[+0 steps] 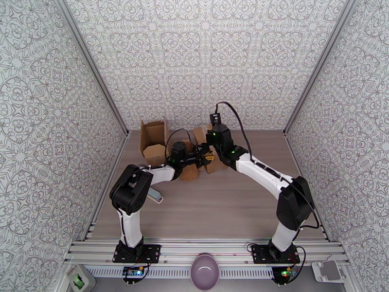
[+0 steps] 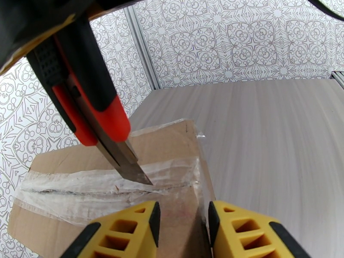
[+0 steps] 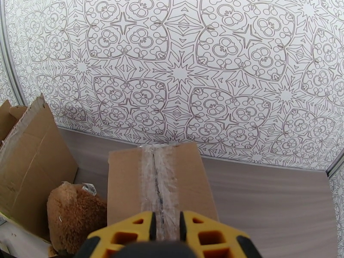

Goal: Unpack the express box

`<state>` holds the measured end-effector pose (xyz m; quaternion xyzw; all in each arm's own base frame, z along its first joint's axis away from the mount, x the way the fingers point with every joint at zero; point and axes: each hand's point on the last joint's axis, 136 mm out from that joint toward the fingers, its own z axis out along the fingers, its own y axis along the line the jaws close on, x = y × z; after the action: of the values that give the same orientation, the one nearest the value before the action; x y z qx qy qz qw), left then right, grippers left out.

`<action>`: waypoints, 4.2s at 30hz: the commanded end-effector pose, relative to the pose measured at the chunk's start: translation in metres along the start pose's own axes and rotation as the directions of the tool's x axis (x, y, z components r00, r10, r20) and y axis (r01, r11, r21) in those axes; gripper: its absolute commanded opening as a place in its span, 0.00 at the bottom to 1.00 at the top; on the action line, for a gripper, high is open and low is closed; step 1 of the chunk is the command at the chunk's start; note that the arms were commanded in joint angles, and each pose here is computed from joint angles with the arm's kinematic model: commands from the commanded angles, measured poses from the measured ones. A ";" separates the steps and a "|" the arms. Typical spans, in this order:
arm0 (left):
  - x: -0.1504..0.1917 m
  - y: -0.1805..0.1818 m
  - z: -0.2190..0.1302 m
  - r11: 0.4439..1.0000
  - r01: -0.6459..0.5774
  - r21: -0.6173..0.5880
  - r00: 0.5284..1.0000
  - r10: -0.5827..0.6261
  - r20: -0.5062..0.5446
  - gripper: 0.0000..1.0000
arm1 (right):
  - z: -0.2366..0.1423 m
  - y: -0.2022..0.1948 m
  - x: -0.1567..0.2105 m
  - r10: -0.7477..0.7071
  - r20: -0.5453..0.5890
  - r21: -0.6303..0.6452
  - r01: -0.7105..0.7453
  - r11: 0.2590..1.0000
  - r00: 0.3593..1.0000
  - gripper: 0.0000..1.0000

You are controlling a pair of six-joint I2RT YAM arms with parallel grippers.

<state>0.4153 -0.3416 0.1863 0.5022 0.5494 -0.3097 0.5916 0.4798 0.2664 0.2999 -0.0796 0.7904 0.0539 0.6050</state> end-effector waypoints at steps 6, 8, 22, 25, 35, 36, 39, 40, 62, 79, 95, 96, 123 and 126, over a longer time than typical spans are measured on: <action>0.032 -0.011 0.001 0.995 0.094 0.040 0.994 -0.091 -0.065 0.38 | 0.007 0.001 0.007 -0.013 0.013 -0.010 0.014 1.000 1.000 0.00; 0.033 -0.012 0.000 0.994 0.096 0.043 0.993 -0.093 -0.067 0.38 | 0.007 0.000 0.011 -0.003 0.014 -0.008 0.003 1.000 1.000 0.00; 0.030 -0.013 -0.006 0.993 0.094 0.068 0.995 -0.092 -0.022 0.38 | -0.001 -0.015 0.024 0.028 0.029 0.029 -0.029 0.999 0.999 0.00; 0.029 -0.014 -0.007 0.993 0.090 0.076 0.996 -0.089 -0.019 0.38 | -0.002 -0.021 0.021 0.048 0.036 0.034 -0.049 0.998 0.998 0.00; 0.035 -0.013 -0.007 0.991 0.106 0.078 0.994 -0.103 -0.046 0.38 | -0.004 -0.019 0.018 0.041 0.039 0.019 -0.042 0.999 0.998 0.00; 0.035 -0.014 -0.006 0.991 0.108 0.079 0.993 -0.104 -0.048 0.38 | -0.005 -0.019 0.017 0.042 0.040 0.017 -0.042 0.999 0.998 0.00; 0.037 -0.012 -0.006 0.991 0.114 0.076 0.992 -0.110 -0.055 0.39 | -0.007 -0.020 0.016 0.033 0.039 0.019 -0.034 0.999 0.999 0.00; 0.038 -0.012 -0.005 0.990 0.117 0.076 0.992 -0.112 -0.058 0.38 | -0.008 -0.021 0.015 0.029 0.040 0.019 -0.030 0.999 0.999 0.00; 0.041 -0.012 -0.002 0.987 0.137 0.086 0.989 -0.131 -0.069 0.52 | -0.017 -0.026 0.036 0.066 -0.053 0.065 -0.063 0.996 0.996 0.00; 0.039 -0.014 0.012 0.995 -0.048 0.091 0.997 0.053 -0.057 0.85 | -0.013 -0.029 0.042 0.100 -0.095 0.105 -0.090 0.990 0.990 0.00; 0.052 -0.007 0.023 0.996 -0.092 -0.003 0.986 0.091 -0.141 0.64 | -0.010 -0.026 0.046 0.134 -0.151 0.138 -0.114 0.984 0.979 0.00; 0.051 -0.004 0.024 0.997 -0.081 -0.021 0.986 0.077 -0.147 0.63 | -0.010 -0.025 0.046 0.137 -0.154 0.138 -0.116 0.984 0.979 0.00; 0.062 0.034 0.032 0.967 0.084 -0.239 0.938 -0.158 -0.308 0.55 | -0.040 -0.012 0.071 0.213 -0.273 0.207 -0.159 0.965 0.938 0.00; 0.063 0.036 0.033 0.964 0.088 -0.252 0.933 -0.168 -0.317 0.55 | -0.043 -0.009 0.072 0.209 -0.276 0.198 -0.157 0.968 0.938 0.00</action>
<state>0.4310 -0.3762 0.1770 0.5266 0.5749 -0.2559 0.5717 0.4687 0.1890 0.2782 0.1494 0.8177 -0.0147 0.5557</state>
